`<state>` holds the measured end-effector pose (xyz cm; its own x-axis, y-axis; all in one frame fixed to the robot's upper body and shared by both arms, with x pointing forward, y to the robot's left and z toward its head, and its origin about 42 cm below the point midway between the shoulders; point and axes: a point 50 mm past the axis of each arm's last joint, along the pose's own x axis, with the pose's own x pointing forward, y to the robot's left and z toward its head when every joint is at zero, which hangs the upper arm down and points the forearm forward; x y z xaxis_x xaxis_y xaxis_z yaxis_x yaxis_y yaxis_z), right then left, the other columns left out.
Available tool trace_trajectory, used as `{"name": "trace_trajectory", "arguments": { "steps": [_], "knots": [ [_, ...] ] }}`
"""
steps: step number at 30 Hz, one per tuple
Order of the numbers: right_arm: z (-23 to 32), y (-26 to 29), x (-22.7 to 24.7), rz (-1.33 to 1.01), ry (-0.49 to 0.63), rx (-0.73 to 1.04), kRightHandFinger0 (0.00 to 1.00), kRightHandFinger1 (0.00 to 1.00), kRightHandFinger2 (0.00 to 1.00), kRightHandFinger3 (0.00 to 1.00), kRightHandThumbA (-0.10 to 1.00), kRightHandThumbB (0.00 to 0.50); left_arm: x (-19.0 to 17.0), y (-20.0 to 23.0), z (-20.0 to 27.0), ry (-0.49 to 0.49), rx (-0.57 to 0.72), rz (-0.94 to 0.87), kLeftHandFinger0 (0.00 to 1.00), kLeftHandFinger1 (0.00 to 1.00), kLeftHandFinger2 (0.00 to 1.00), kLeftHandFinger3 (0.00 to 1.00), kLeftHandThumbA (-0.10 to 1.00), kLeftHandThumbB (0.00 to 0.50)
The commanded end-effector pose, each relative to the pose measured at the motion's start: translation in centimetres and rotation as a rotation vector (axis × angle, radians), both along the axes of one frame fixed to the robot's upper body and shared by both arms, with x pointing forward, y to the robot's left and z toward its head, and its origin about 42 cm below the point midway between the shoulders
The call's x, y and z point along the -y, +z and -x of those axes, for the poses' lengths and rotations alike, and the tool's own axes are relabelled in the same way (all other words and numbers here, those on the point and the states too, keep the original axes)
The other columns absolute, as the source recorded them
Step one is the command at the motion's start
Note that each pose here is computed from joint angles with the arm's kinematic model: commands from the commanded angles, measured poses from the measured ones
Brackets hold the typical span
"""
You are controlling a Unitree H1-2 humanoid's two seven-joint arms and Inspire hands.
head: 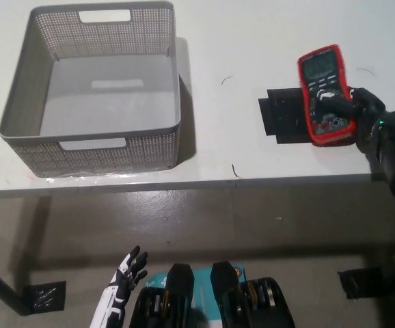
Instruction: Use the right hand to pick up a multimeter on the right side and put it into a container on the left side
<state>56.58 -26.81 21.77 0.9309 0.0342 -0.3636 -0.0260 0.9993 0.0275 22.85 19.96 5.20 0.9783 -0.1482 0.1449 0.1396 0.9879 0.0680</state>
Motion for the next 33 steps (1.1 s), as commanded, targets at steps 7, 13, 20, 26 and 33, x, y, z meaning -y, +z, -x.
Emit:
{"name": "trace_trajectory", "arguments": {
  "steps": [7, 13, 20, 26, 33],
  "knots": [
    [-2.3, 7.4, -7.6, -0.978, 0.029, 0.12, 0.0, 0.06, 0.59, 1.0, -0.1, 0.084, 0.0, -0.2, 1.5, 0.025, 0.018, 0.022, 1.0, 1.0, 1.0, 1.0, 1.0, 0.453],
    [-2.6, 11.6, -12.0, -1.066, 0.122, 0.115, 0.0, 0.04, 0.61, 0.85, -0.1, 0.143, -0.1, -0.4, 1.6, 0.026, 0.014, 0.026, 1.0, 1.0, 1.0, 1.0, 1.0, 0.43],
    [-2.1, 15.9, -16.7, -1.057, 0.212, 0.142, 0.0, 0.0, 0.6, 1.0, -0.1, 0.174, 0.4, -0.8, 1.8, 0.016, -0.001, 0.02, 1.0, 1.0, 1.0, 1.0, 1.0, 0.434],
    [-1.7, 17.3, -19.5, -1.019, 0.322, 0.12, 0.0, 0.01, 0.62, 0.75, -0.1, 0.158, 0.5, -0.9, 1.8, -0.001, -0.007, 0.024, 1.0, 1.0, 1.0, 1.0, 1.0, 0.438],
    [-1.1, 19.6, -22.2, -1.016, 0.406, 0.119, 0.0, 0.05, 0.58, 1.0, -0.1, 0.128, 1.0, -1.1, 2.1, 0.0, -0.015, 0.009, 1.0, 1.0, 1.0, 1.0, 1.0, 0.408]
  ]
}}
